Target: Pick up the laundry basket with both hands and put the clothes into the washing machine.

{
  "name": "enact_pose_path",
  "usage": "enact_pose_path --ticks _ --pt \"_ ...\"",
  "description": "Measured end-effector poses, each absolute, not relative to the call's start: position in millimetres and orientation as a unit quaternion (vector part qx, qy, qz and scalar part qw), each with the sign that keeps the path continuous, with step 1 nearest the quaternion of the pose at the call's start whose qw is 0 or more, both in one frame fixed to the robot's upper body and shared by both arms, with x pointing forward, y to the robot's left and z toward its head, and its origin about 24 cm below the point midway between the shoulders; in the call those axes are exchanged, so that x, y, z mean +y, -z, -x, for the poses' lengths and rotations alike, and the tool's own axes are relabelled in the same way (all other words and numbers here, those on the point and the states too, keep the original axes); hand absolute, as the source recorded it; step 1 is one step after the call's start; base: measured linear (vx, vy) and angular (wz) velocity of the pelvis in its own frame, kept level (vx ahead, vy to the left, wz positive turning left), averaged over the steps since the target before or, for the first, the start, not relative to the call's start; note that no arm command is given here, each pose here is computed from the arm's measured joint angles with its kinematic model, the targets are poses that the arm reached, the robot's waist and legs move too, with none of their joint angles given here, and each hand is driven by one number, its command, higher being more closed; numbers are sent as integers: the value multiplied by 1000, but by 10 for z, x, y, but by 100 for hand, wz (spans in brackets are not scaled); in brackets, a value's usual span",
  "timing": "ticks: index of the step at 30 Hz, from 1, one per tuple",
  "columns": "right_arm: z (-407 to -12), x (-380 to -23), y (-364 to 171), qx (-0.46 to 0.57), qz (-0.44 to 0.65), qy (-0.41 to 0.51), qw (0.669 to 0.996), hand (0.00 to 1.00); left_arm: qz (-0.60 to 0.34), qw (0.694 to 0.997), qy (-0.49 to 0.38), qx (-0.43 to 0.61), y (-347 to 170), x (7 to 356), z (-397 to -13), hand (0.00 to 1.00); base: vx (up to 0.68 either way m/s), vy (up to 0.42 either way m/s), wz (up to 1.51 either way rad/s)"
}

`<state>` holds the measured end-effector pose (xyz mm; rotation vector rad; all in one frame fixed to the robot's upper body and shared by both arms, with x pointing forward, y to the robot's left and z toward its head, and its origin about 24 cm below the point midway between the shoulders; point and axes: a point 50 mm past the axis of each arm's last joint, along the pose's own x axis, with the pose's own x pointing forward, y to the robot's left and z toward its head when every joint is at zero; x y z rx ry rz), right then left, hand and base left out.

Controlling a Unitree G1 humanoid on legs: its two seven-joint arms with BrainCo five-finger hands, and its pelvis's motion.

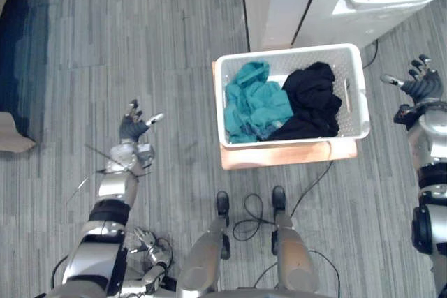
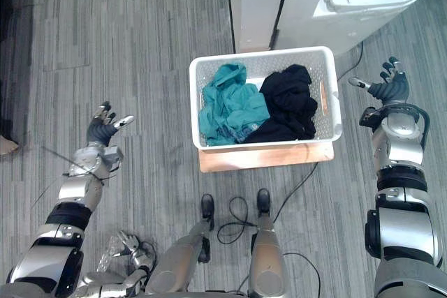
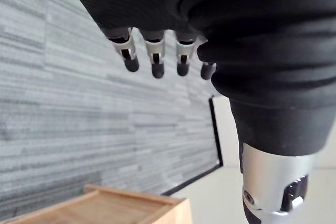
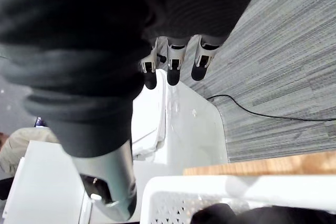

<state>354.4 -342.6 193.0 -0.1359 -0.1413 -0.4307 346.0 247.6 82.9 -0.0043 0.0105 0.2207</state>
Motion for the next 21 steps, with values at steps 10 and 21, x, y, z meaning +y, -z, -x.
enact_pose_path --ticks 10,21 --pt "-3750 -3002 -1802 -45 87 150 984 0 42 998 -33 15 -786 1918 -3570 0 0 5 -2" --pt "-3918 -2703 -1995 -58 146 111 981 0 61 998 17 -22 -1093 1541 -3734 0 6 -4 -1"
